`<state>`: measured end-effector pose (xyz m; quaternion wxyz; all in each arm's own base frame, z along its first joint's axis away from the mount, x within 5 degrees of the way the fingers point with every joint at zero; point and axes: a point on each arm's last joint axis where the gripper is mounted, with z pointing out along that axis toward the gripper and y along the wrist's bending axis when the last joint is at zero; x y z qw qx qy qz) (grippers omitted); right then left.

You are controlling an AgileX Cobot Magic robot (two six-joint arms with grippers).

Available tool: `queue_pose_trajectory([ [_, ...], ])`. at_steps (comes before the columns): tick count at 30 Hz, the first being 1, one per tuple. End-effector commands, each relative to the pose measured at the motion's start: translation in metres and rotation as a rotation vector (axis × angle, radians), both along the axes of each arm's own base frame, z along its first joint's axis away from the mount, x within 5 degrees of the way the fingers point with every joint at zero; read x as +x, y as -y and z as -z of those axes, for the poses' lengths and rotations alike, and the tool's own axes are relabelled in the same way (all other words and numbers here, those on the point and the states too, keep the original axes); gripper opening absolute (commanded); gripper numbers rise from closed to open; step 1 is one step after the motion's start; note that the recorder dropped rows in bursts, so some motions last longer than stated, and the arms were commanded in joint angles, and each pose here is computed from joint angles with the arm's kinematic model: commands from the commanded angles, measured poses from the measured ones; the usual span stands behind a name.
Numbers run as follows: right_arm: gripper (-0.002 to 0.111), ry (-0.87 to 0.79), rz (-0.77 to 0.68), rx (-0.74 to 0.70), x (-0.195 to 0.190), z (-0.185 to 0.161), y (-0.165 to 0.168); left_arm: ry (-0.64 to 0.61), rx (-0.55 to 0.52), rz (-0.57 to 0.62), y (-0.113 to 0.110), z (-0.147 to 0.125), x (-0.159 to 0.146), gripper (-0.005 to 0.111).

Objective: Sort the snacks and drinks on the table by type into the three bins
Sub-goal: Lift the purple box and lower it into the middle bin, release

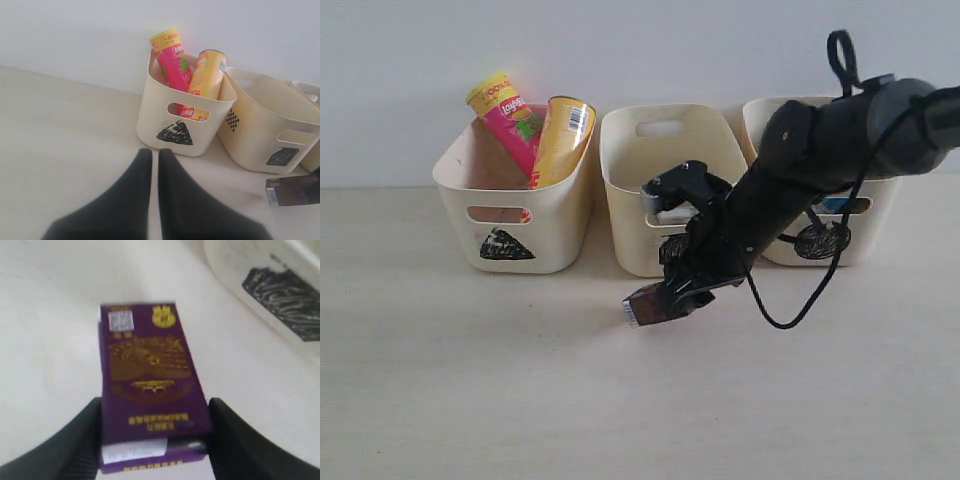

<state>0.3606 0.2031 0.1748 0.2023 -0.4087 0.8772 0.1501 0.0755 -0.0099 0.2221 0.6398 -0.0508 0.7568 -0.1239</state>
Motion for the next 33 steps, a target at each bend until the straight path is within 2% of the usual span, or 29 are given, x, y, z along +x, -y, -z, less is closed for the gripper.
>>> queue_pose_trajectory([
  [1,0.000,0.026,-0.045,0.035,-0.015,-0.045,0.003,-0.007,-0.006,-0.005,0.000,0.001,0.000,0.004],
  [8,0.000,0.163,-0.046,0.098,-0.032,-0.103,0.012,-0.007,-0.006,-0.005,0.000,0.001,0.000,0.004],
  [17,0.000,0.510,0.060,0.183,-0.031,-0.160,0.023,-0.007,-0.006,-0.005,0.000,0.001,0.000,0.004],
  [25,0.000,0.788,0.203,0.243,-0.006,-0.173,0.026,-0.007,-0.006,-0.005,0.000,0.001,0.000,0.004],
  [33,0.000,0.943,0.284,0.209,0.028,-0.142,0.022,-0.007,-0.006,-0.005,0.000,0.001,0.000,0.004],
])
